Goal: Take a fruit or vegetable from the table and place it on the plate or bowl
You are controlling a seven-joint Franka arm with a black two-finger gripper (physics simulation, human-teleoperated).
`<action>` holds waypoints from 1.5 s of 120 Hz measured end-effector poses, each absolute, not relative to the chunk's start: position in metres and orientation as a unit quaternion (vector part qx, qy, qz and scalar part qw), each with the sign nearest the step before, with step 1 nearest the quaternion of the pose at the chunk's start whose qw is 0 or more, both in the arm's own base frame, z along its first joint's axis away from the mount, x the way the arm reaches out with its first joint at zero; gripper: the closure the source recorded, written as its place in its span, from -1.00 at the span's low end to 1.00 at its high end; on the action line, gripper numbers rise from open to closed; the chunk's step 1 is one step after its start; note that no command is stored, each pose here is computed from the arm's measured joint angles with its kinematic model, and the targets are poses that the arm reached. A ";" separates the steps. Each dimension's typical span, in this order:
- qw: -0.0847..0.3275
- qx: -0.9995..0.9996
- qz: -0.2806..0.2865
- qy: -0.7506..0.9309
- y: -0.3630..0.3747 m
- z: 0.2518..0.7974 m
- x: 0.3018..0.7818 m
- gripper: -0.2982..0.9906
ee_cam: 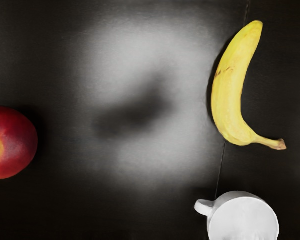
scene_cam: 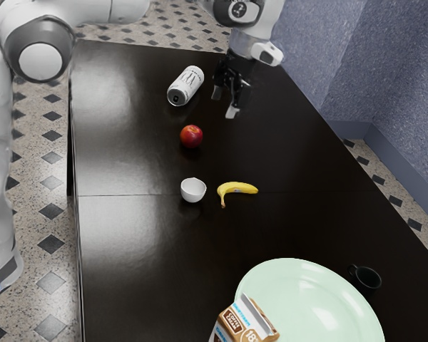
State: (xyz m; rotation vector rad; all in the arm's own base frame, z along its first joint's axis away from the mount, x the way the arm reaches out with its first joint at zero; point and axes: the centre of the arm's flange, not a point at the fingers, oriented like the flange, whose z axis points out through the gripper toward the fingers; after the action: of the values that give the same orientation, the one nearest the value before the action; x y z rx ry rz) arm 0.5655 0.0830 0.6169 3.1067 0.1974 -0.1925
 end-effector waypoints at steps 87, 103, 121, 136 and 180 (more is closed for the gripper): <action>0.032 0.988 -0.023 0.151 0.192 0.479 0.502 -0.49; 0.028 0.984 -0.030 0.171 0.213 0.468 0.493 -0.50; 0.024 0.986 -0.026 0.164 0.207 0.465 0.497 -0.50; 0.019 0.987 -0.024 0.155 0.198 0.461 0.505 -0.50; 0.000 0.989 -0.004 0.149 0.192 0.443 0.524 -0.55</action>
State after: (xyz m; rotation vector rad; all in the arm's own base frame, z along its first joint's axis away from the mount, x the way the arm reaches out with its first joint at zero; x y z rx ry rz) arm 0.5240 0.1924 0.4431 3.1066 0.4692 -0.0125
